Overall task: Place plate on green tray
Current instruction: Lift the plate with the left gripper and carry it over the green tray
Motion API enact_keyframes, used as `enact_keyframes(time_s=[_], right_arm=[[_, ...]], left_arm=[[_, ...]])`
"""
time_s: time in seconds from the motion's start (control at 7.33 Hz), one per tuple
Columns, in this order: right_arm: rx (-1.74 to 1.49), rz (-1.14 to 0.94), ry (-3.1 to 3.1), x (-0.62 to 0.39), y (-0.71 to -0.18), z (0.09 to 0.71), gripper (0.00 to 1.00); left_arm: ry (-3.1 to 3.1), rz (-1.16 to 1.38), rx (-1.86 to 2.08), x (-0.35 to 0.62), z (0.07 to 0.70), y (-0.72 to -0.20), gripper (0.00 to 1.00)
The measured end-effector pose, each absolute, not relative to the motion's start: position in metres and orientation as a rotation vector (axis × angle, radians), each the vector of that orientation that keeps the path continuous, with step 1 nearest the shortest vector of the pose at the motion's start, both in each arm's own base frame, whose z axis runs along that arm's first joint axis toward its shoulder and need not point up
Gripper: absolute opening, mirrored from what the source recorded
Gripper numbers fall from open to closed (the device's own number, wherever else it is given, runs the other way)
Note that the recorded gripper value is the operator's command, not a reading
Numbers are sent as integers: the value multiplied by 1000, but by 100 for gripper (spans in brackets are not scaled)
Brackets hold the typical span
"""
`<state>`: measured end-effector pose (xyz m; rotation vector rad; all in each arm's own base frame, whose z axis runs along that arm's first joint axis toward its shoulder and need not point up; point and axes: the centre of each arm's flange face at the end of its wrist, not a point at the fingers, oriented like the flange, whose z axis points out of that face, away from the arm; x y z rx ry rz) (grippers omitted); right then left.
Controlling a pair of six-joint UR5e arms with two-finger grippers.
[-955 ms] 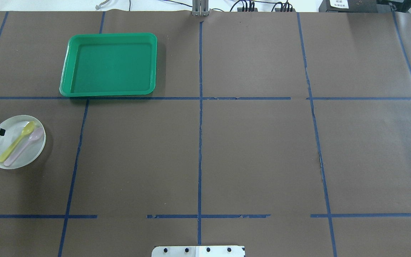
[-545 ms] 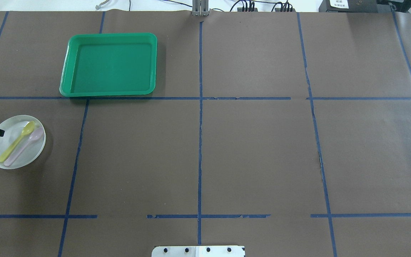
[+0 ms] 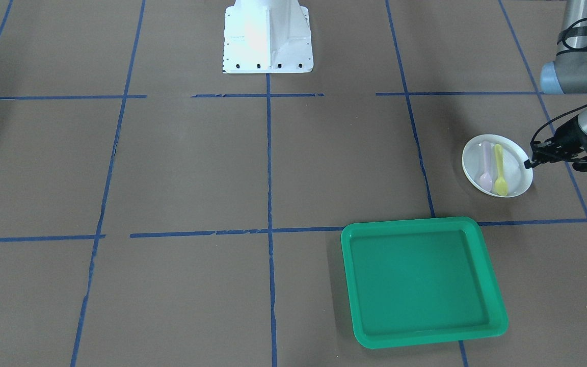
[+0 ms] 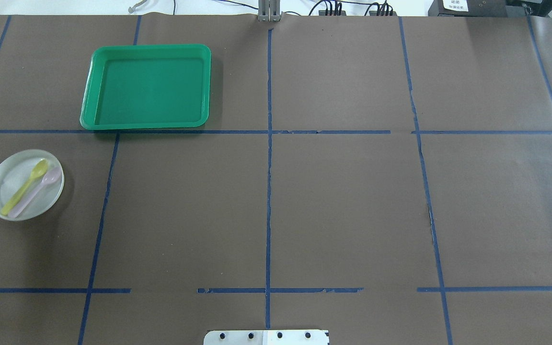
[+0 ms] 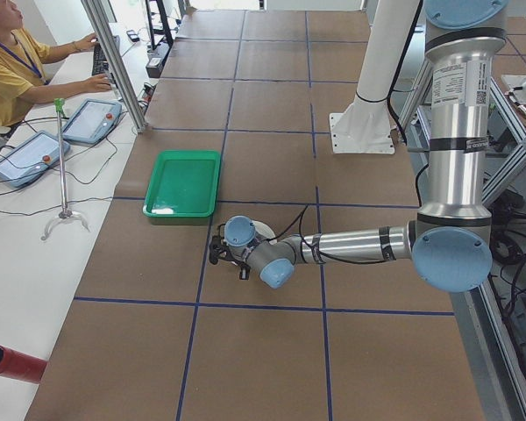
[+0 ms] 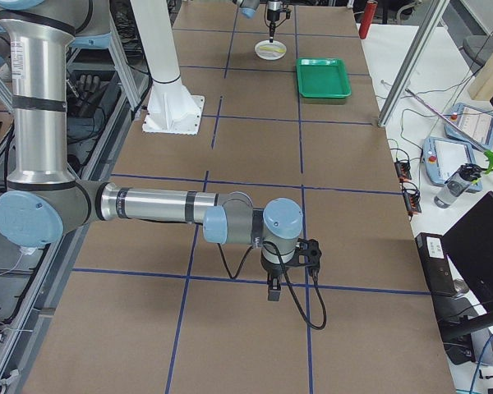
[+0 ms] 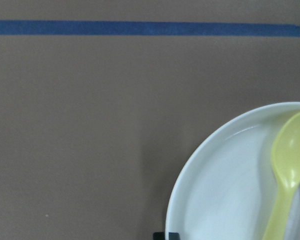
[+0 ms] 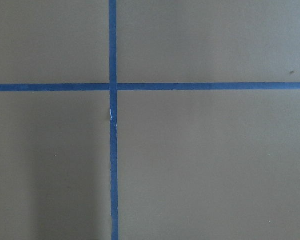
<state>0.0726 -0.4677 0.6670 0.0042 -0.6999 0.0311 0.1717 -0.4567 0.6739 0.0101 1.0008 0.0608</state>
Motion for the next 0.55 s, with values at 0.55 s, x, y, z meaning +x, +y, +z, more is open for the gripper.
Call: enact_keyframes(time_s=[0.55], right_arm=[[5,31,-701,72,-468,667,100]], left_arm=[[1178,9,-41,138,623,-485,0]])
